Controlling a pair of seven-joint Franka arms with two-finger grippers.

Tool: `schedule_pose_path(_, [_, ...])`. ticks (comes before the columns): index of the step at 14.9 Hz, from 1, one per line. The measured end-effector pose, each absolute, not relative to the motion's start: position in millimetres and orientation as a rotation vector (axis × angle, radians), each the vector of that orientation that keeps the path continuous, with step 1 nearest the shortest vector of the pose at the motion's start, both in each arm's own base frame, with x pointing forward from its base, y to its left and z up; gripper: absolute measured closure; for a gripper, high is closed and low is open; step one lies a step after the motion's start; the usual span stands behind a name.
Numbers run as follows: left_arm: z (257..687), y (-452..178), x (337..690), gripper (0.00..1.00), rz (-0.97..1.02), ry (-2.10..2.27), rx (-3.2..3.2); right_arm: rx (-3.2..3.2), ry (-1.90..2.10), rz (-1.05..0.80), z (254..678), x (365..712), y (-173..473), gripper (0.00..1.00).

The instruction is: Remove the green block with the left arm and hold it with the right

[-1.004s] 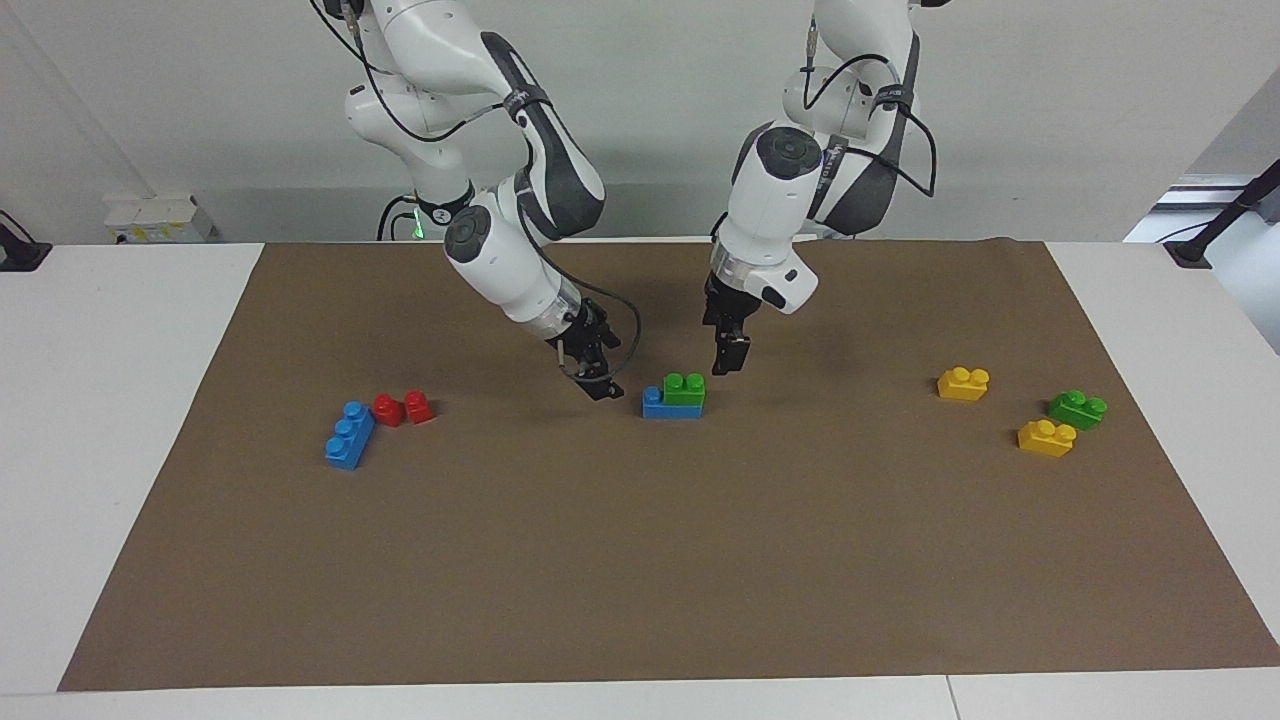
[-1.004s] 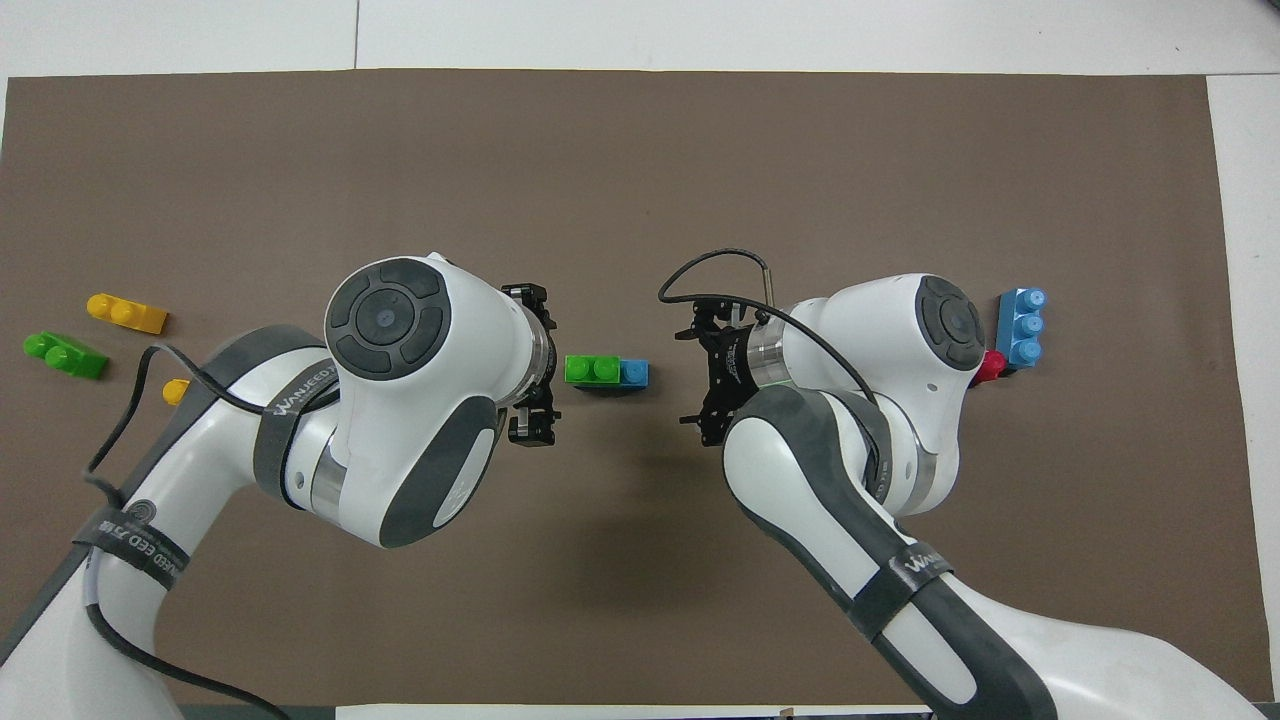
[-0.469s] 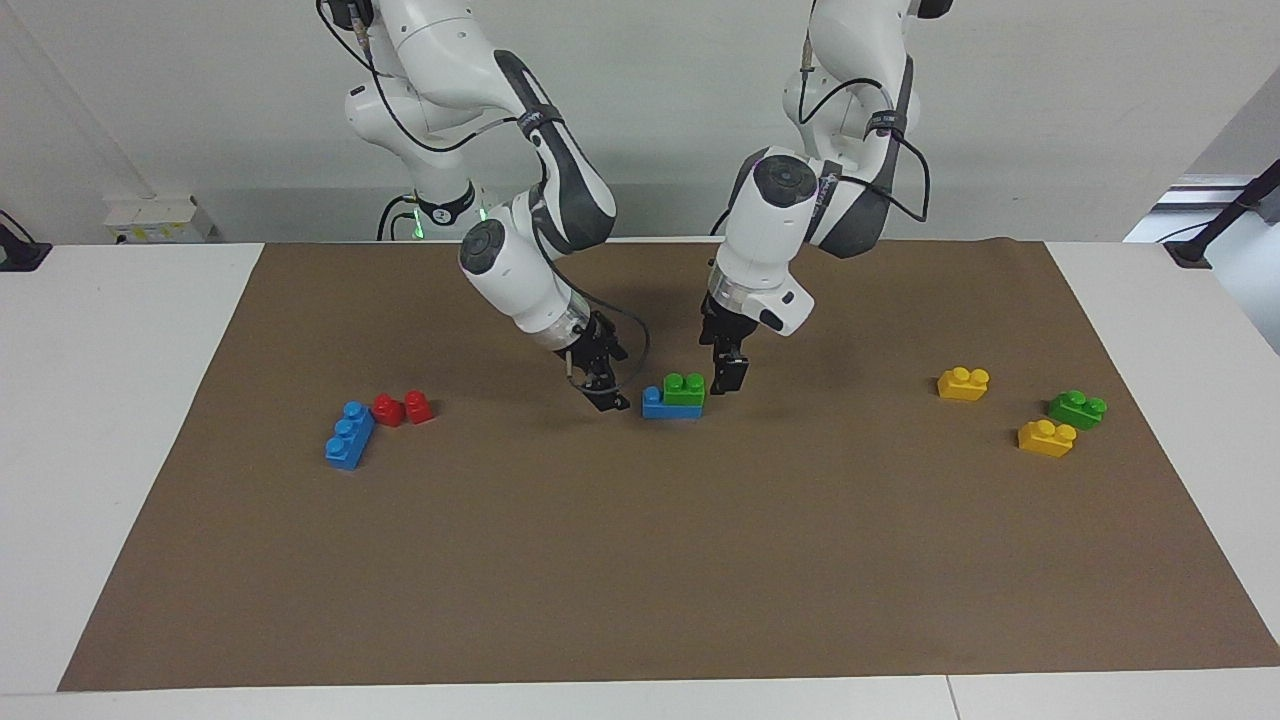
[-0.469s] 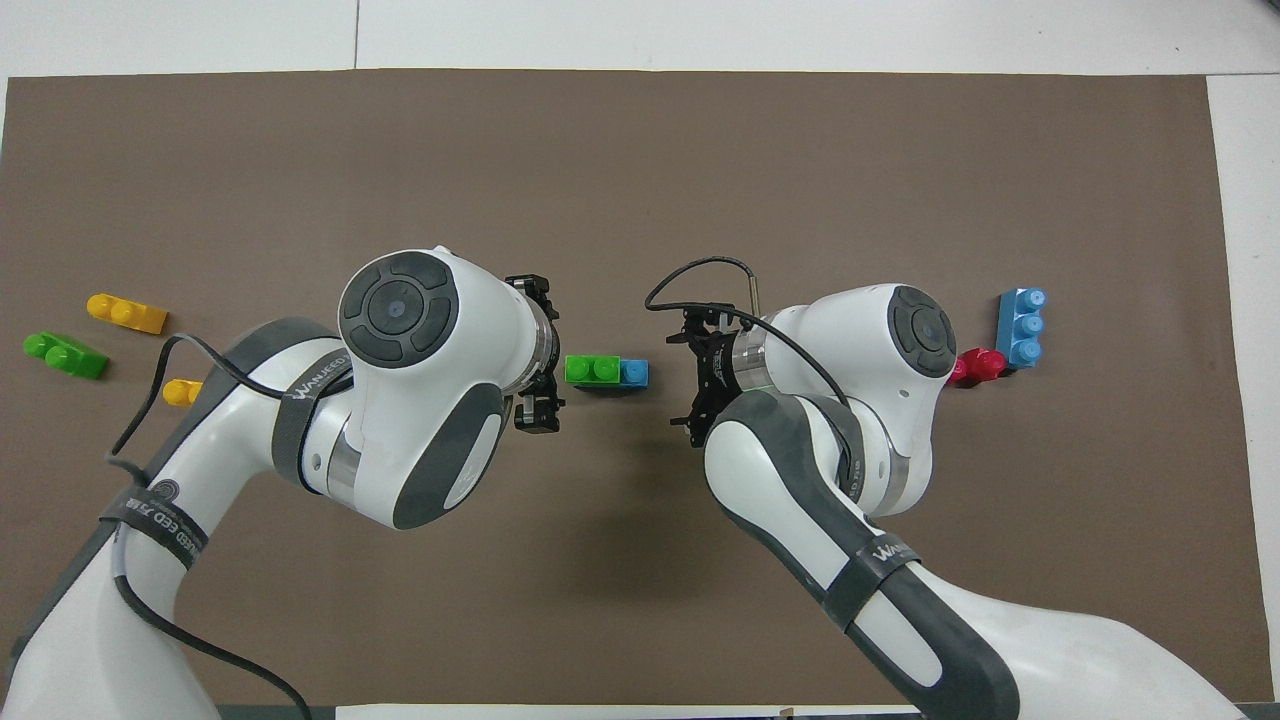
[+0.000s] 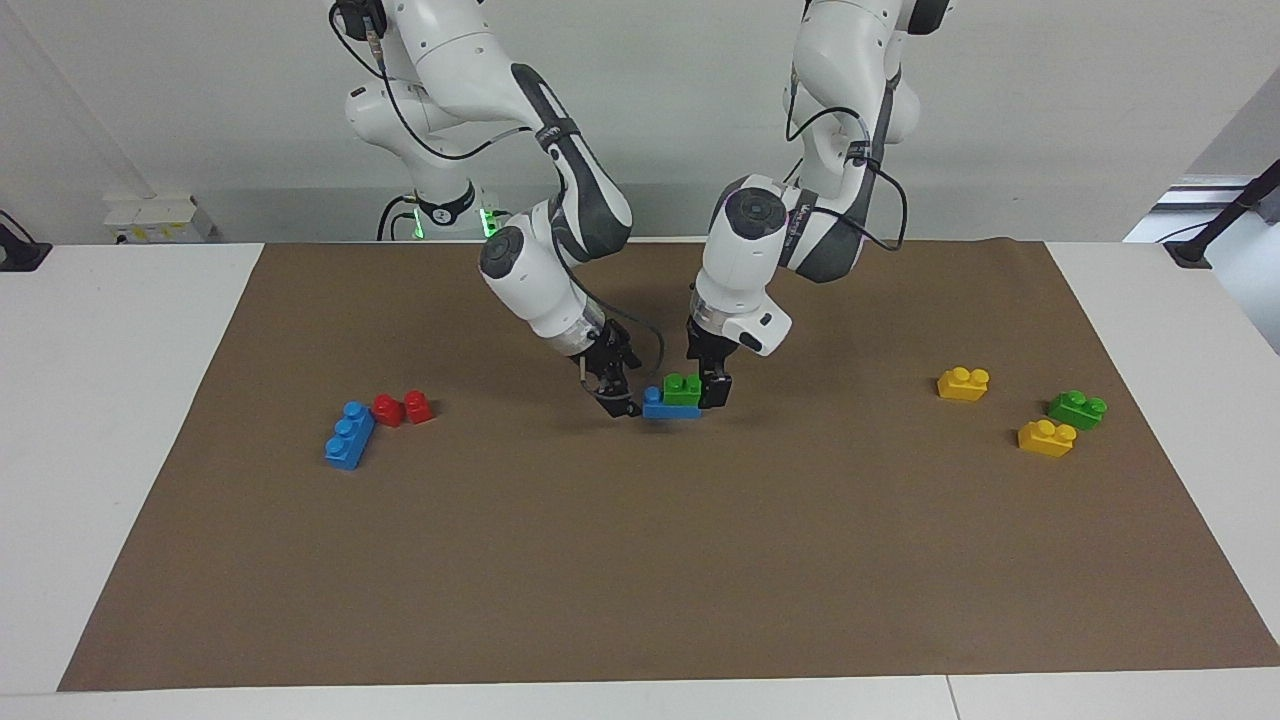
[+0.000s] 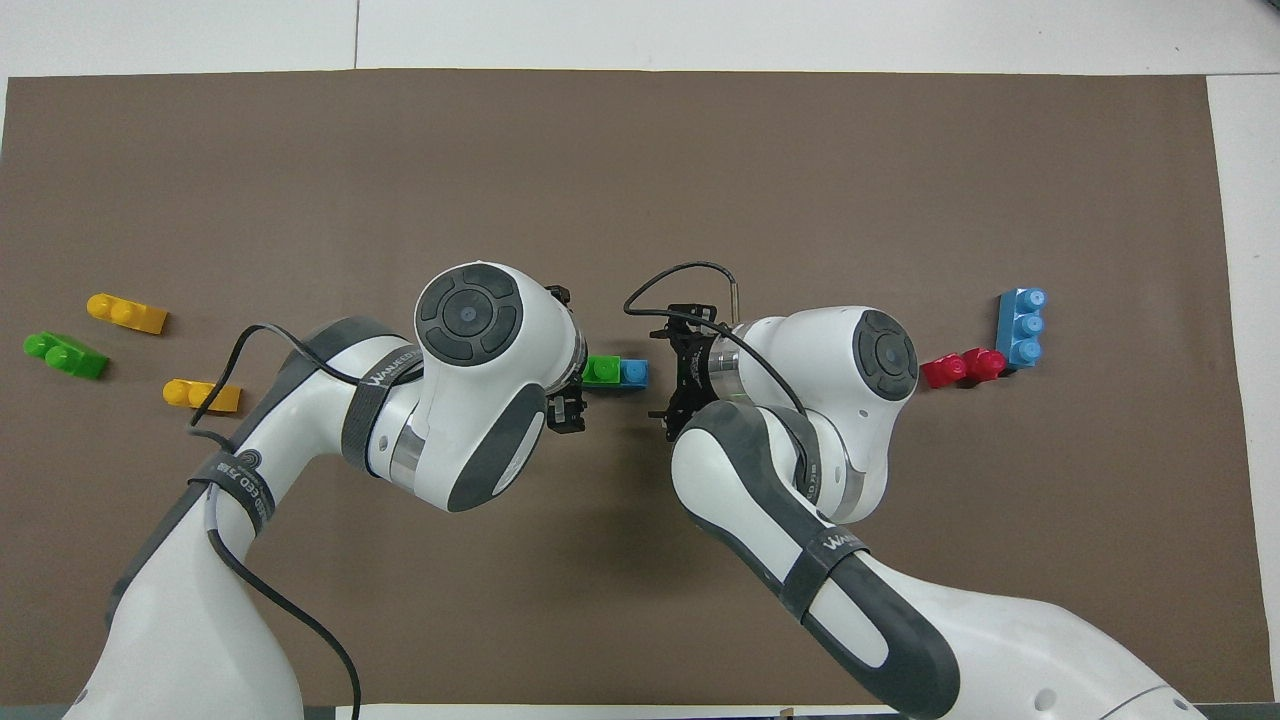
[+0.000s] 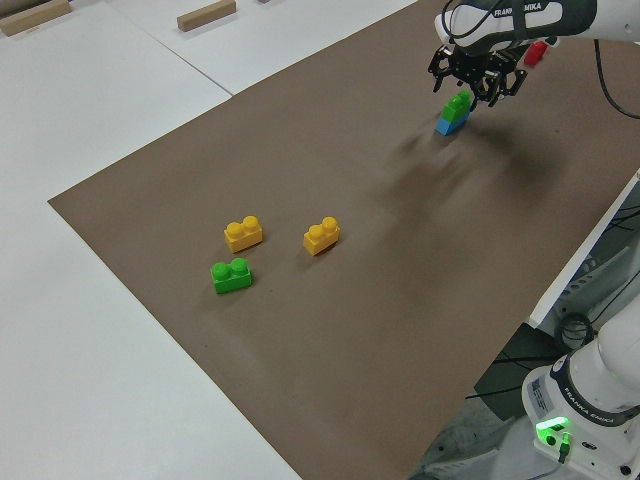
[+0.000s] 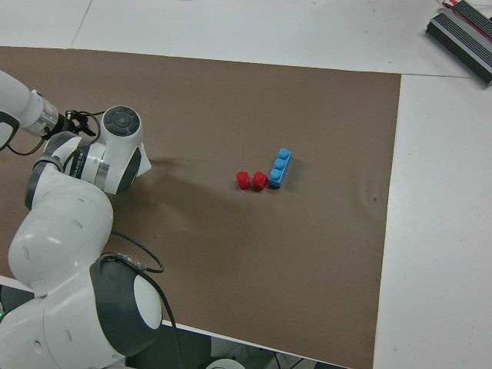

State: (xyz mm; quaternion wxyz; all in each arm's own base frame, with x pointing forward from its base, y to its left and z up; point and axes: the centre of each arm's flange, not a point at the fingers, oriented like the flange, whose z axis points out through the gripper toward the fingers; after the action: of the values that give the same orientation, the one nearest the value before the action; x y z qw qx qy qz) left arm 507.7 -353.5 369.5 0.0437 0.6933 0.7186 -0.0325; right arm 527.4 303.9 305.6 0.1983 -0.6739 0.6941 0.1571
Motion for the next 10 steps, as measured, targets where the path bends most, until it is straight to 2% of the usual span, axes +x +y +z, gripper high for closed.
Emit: schedule_pose_path(10, [354,-361,503,0.00,-0.098,2.223,2.132,-1.861,1.959,0.387,278,526,315,0.00])
